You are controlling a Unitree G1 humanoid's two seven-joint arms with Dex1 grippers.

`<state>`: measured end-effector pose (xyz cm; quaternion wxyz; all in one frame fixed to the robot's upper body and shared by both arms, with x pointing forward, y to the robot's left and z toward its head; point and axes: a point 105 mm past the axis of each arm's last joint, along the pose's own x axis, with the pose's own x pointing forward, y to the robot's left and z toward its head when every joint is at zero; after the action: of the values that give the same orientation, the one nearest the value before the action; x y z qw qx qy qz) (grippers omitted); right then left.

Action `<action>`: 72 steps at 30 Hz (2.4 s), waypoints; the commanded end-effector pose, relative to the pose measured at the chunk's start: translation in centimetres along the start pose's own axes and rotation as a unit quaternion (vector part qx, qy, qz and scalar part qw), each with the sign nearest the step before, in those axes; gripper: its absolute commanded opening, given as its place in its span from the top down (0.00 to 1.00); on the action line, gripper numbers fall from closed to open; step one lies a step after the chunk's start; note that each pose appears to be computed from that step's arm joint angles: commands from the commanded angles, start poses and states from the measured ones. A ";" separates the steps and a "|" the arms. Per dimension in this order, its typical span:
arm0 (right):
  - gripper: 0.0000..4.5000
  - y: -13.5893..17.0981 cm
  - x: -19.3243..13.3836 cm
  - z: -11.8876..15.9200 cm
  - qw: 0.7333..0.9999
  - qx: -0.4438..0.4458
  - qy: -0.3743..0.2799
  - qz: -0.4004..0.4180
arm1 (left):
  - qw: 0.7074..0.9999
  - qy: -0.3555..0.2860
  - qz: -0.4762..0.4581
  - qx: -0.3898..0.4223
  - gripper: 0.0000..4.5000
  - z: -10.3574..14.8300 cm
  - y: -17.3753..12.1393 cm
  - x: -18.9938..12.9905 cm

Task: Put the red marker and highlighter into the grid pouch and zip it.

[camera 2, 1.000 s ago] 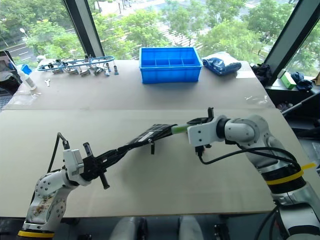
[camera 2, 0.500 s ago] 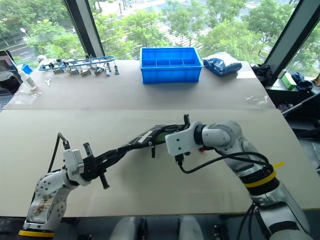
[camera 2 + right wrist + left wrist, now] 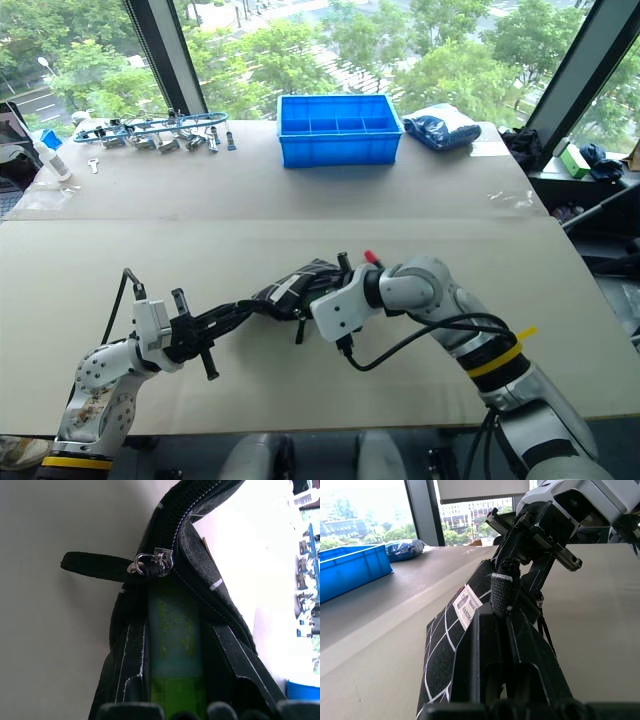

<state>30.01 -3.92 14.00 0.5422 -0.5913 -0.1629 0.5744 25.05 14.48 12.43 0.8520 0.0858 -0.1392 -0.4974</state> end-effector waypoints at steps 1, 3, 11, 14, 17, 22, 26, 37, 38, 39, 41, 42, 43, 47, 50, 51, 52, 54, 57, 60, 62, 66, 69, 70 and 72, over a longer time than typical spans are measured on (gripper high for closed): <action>0.77 -0.8 0.3 0.1 1.000 0.008 -0.018 -0.017 | 0.999 -0.028 -0.007 0.029 1.00 1.3 0.1 0.6; 0.55 -0.9 -0.3 -0.5 0.999 0.039 -0.012 -0.016 | 0.999 -0.028 -0.006 0.029 1.00 1.3 0.1 0.6; 0.36 -4.2 -4.5 -2.5 0.996 0.071 0.015 -0.054 | 0.999 -0.026 -0.005 0.026 1.00 1.2 -0.1 0.4; 0.36 -6.5 -7.3 -2.4 0.992 0.093 0.009 -0.084 | 0.999 -0.026 -0.004 0.027 1.00 1.2 -0.1 0.4; 0.36 -8.2 -9.4 -1.5 0.980 0.158 -0.030 -0.115 | 0.999 -0.026 -0.004 0.026 1.00 1.2 -0.1 0.4; 0.36 -4.3 -11.4 -2.0 0.956 0.289 -0.024 -0.034 | 0.999 -0.027 -0.005 0.026 1.00 1.3 -0.2 0.4; 0.36 -1.8 -11.4 -6.8 0.923 0.368 0.081 -0.078 | 0.999 -0.027 -0.004 0.027 1.00 1.4 -0.2 0.5; 0.36 0.9 -8.3 -9.5 0.765 0.599 0.156 -0.175 | 0.999 -0.024 0.004 0.027 1.00 1.4 -0.3 0.3; 0.36 1.1 -8.3 -9.6 0.764 0.599 0.161 -0.176 | 0.999 -0.024 0.005 0.027 1.00 1.5 -0.3 0.3; 0.36 1.2 -8.2 -9.7 0.763 0.600 0.165 -0.175 | 0.999 -0.025 0.005 0.027 1.00 1.5 -0.3 0.3; 0.36 1.6 -8.1 -9.9 0.766 0.593 0.178 -0.174 | 0.999 -0.025 0.006 0.028 1.00 1.5 -0.2 0.4; 0.36 2.0 -8.0 -10.1 0.769 0.584 0.191 -0.174 | 0.999 -0.026 0.006 0.028 1.00 1.5 -0.2 0.4; 0.36 2.4 -8.0 -10.4 0.771 0.578 0.201 -0.173 | 0.999 -0.026 0.007 0.028 1.00 1.5 -0.2 0.5; 0.36 3.0 -7.8 -10.8 0.768 0.581 0.208 -0.171 | 0.999 -0.026 0.007 0.028 1.00 1.5 -0.2 0.5; 0.36 3.7 -7.4 -10.8 0.769 0.581 0.210 -0.164 | 0.999 -0.026 0.008 0.028 1.00 1.6 -0.2 0.5; 0.36 4.0 -7.3 -10.9 0.768 0.582 0.213 -0.163 | 0.999 -0.026 0.009 0.028 1.00 1.6 -0.2 0.5; 0.36 4.3 -7.2 -11.1 0.766 0.583 0.217 -0.162 | 0.999 -0.026 0.009 0.028 1.00 1.6 -0.2 0.5; 0.36 4.8 -7.1 -11.5 0.761 0.587 0.225 -0.164 | 0.999 -0.026 0.009 0.029 1.00 1.6 -0.2 0.5; 0.36 5.6 -7.1 -12.1 0.754 0.591 0.235 -0.164 | 0.999 -0.027 0.008 0.029 1.00 1.7 -0.3 0.5; 0.52 6.0 -7.1 -12.4 0.748 0.598 0.236 -0.165 | 0.999 -0.028 0.008 0.030 1.00 1.8 -0.2 0.5; 0.66 6.4 -7.2 -12.4 0.748 0.600 0.234 -0.162 | 0.999 -0.028 0.009 0.031 1.00 1.8 -0.2 0.5; 0.89 6.5 -7.2 -12.1 0.758 0.594 0.222 -0.156 | 0.999 -0.027 0.009 0.032 1.00 1.8 -0.2 0.5; 0.89 5.7 -7.5 -11.9 0.765 0.586 0.210 -0.164 | 0.999 -0.028 0.008 0.032 1.00 1.8 -0.3 0.6; 0.89 5.0 -7.7 -12.0 0.773 0.573 0.207 -0.177 | 0.999 -0.028 0.007 0.031 1.00 1.8 -0.3 0.6; 0.89 3.0 -8.7 -12.4 0.786 0.542 0.199 -0.219 | 0.999 -0.028 0.006 0.031 1.00 1.9 -0.2 0.6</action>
<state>35.87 -16.86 10.11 0.8901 -0.2324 0.2169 0.3267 24.75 14.12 13.28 0.8550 0.0872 -0.1626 -0.4847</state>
